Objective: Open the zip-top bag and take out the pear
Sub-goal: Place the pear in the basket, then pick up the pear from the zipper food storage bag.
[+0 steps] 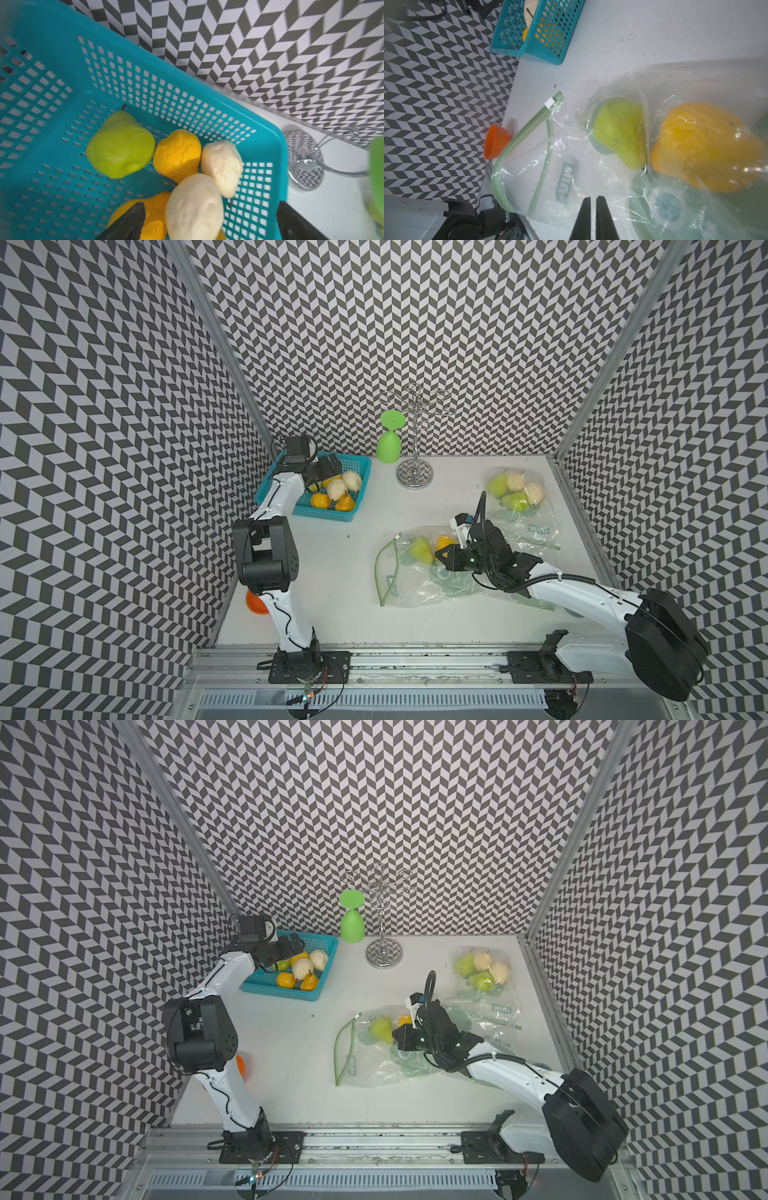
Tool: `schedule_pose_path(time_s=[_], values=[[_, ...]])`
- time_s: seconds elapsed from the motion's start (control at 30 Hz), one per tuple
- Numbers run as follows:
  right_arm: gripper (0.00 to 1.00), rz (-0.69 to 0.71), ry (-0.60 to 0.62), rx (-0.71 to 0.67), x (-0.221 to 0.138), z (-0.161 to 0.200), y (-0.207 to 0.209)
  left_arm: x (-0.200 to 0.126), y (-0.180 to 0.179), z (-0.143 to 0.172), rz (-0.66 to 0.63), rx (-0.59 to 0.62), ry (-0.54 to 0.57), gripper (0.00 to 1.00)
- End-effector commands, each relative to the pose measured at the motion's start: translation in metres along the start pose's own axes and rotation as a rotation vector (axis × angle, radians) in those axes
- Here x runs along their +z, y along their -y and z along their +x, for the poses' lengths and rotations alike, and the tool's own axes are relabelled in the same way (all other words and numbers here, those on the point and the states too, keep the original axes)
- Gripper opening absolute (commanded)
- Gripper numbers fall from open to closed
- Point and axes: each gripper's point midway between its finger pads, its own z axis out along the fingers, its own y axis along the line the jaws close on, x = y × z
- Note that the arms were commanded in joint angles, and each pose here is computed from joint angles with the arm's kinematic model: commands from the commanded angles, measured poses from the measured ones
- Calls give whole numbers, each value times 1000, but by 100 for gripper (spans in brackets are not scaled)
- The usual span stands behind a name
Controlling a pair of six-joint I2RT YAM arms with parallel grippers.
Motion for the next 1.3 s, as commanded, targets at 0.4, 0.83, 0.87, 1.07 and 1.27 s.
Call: schedule_pose_path(time_s=[0.4,0.83,0.87,1.07,1.27], values=[[7,1,66,-121,28,-76,-29,-131,108,209,501,-63,-204,38],[4,79,-30,-94,82,-59,11,-128,135,328,599,-67,-428,21],[4,82,-31,-91,83,-57,13,-126,136,331,598,-62,-436,22],[3,110,-53,-77,94,-46,28,-112,146,355,622,-47,-502,26],[3,126,-86,-63,102,-29,42,-94,144,376,588,-35,-541,28]])
